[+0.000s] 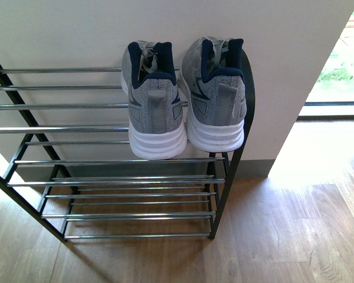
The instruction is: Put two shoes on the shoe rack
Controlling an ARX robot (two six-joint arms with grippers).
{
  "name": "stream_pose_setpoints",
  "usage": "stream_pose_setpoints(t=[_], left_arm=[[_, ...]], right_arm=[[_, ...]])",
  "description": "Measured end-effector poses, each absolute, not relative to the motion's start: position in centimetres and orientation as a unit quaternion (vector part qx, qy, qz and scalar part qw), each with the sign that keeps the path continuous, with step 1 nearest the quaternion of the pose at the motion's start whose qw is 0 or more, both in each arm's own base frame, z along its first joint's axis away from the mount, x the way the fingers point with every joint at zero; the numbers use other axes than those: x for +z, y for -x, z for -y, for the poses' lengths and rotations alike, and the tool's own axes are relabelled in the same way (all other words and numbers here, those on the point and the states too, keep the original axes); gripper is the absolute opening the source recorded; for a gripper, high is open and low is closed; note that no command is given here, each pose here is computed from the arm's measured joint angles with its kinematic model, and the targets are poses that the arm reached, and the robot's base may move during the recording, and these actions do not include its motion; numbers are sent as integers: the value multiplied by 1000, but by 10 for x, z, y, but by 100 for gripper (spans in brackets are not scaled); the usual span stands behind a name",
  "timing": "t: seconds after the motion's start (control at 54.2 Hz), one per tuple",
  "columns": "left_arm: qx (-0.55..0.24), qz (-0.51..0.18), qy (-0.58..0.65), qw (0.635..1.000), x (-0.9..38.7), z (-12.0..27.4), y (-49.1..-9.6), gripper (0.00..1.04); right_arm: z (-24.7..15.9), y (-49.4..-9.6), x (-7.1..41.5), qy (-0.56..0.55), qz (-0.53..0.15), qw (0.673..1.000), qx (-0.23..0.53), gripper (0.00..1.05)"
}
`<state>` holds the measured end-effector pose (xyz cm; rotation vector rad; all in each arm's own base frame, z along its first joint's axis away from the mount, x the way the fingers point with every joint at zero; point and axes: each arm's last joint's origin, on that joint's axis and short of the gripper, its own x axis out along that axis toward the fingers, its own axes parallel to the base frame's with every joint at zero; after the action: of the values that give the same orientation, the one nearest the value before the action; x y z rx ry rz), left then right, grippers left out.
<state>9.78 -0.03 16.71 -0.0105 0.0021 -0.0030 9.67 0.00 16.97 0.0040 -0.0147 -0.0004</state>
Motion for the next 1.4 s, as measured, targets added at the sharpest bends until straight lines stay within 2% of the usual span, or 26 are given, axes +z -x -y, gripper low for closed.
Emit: stream_pose_setpoints(t=[0.258,0.461,0.498,1.402], left_arm=[[-2,-1,5,1000,167,0,-98,44],[-1,-1,5,1000,167,0,-98,92],[-1,-1,5,1000,167,0,-98,96],[-2,-1,4,1000,167,0,-98,95]], right_arm=[[0,-97,170,-2,7,1000,0,96],[0,-97,170,-2,7,1000,0,96],[0,-97,170,-2,7,1000,0,96],[0,-97,170,-2,7,1000,-1,96]])
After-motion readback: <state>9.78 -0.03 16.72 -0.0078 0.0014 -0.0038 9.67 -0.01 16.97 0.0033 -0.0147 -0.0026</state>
